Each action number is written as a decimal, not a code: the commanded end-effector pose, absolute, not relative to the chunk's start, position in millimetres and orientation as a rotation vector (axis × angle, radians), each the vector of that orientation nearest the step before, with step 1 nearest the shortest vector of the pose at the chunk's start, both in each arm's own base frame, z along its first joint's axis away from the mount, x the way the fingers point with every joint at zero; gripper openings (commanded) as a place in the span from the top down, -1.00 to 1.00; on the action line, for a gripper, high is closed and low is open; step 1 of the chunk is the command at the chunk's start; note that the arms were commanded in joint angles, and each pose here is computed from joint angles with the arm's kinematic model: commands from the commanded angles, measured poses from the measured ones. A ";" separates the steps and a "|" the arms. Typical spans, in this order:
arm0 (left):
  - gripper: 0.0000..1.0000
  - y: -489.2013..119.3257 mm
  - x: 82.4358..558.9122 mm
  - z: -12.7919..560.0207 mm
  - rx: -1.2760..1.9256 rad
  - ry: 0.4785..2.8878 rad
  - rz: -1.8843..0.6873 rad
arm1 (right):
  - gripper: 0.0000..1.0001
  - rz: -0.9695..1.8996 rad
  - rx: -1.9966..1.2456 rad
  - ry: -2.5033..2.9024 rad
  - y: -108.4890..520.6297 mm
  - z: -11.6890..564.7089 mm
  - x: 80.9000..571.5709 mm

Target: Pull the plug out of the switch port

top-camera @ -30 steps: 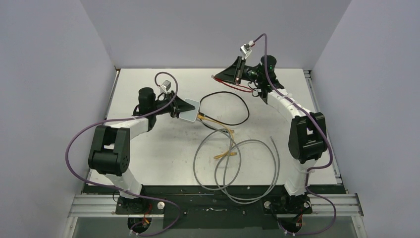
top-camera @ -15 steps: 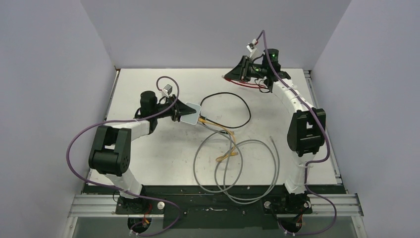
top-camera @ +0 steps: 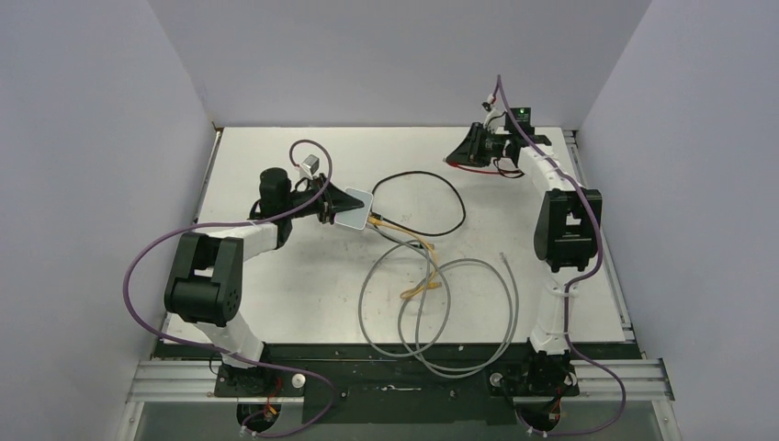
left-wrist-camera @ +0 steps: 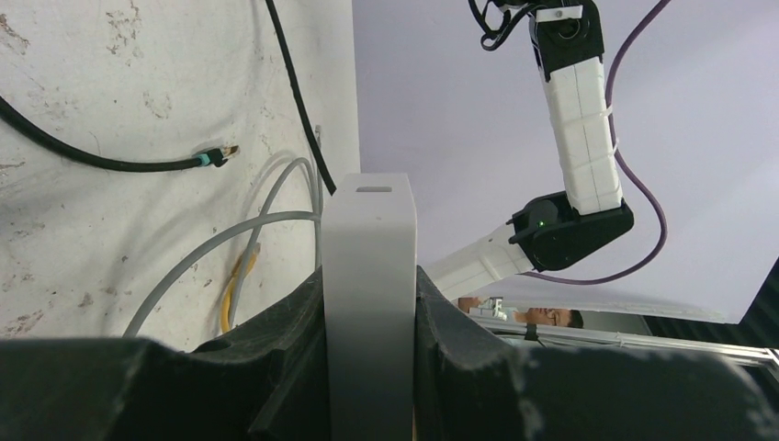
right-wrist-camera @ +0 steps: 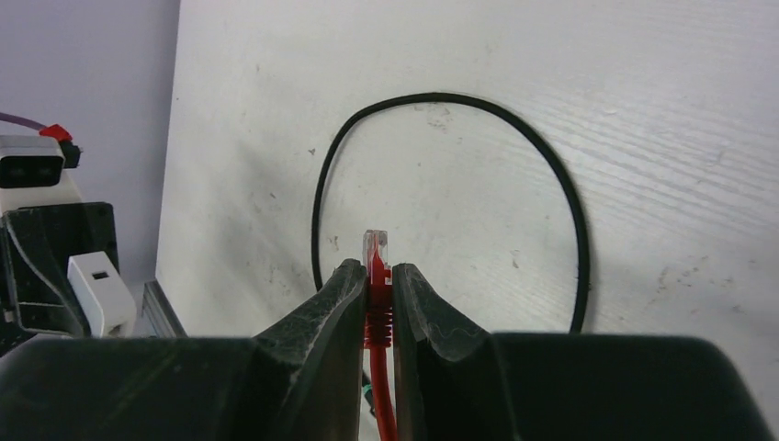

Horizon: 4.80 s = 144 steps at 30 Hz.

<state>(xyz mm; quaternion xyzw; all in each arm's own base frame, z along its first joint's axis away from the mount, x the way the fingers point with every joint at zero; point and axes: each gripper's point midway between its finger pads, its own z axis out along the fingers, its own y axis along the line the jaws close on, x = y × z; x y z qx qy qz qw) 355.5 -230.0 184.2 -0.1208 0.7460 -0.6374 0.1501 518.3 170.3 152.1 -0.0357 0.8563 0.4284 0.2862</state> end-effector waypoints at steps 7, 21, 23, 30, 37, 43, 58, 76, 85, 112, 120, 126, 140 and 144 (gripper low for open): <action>1.00 -234.8 351.8 212.7 -0.239 2.062 -1.862 | 0.89 1.015 -0.049 2.219 140.0 143.7 566.9; 1.00 -238.9 347.4 217.2 -0.233 2.053 -1.866 | 0.89 0.979 0.095 2.208 89.8 114.5 618.1; 1.00 -241.1 347.3 218.4 -0.226 2.053 -1.870 | 0.89 0.972 0.112 2.207 84.9 111.0 622.8; 1.00 -247.0 345.9 220.9 -0.211 2.051 -1.876 | 0.89 0.946 0.201 2.238 76.0 87.5 623.9; 1.00 -249.0 343.4 218.9 -0.210 2.055 -1.882 | 0.89 0.862 0.236 2.310 66.8 61.7 613.4; 1.00 -250.2 343.3 218.6 -0.211 2.051 -1.887 | 0.84 0.815 0.235 2.336 62.0 56.1 605.6; 1.00 -254.1 344.1 215.4 -0.209 2.051 -1.899 | 0.20 0.692 0.190 2.311 49.5 88.5 600.5; 1.00 -256.4 351.7 212.6 -0.202 2.055 -1.904 | -0.83 0.660 0.154 2.206 48.1 146.0 599.1; 1.00 -256.6 356.3 205.4 -0.201 2.086 -1.878 | -0.80 0.708 0.162 2.232 60.3 147.3 581.3; 1.00 -243.3 369.6 202.5 -0.035 2.271 -1.492 | -0.80 0.988 -0.066 2.293 177.8 177.7 485.3; 1.00 -245.6 374.0 230.8 0.004 2.148 -1.518 | -0.80 1.198 -0.100 2.247 219.4 192.8 459.3; 1.00 -250.5 375.4 249.7 0.014 2.063 -1.594 | -0.80 1.315 -0.124 2.215 234.6 202.5 442.5; 1.00 -247.7 378.8 270.2 -0.014 1.938 -1.680 | -0.80 1.526 -0.312 2.041 278.6 246.2 409.8; 1.00 -244.1 379.0 271.7 -0.046 1.898 -1.719 | -0.80 1.573 -0.343 2.038 288.6 247.4 399.8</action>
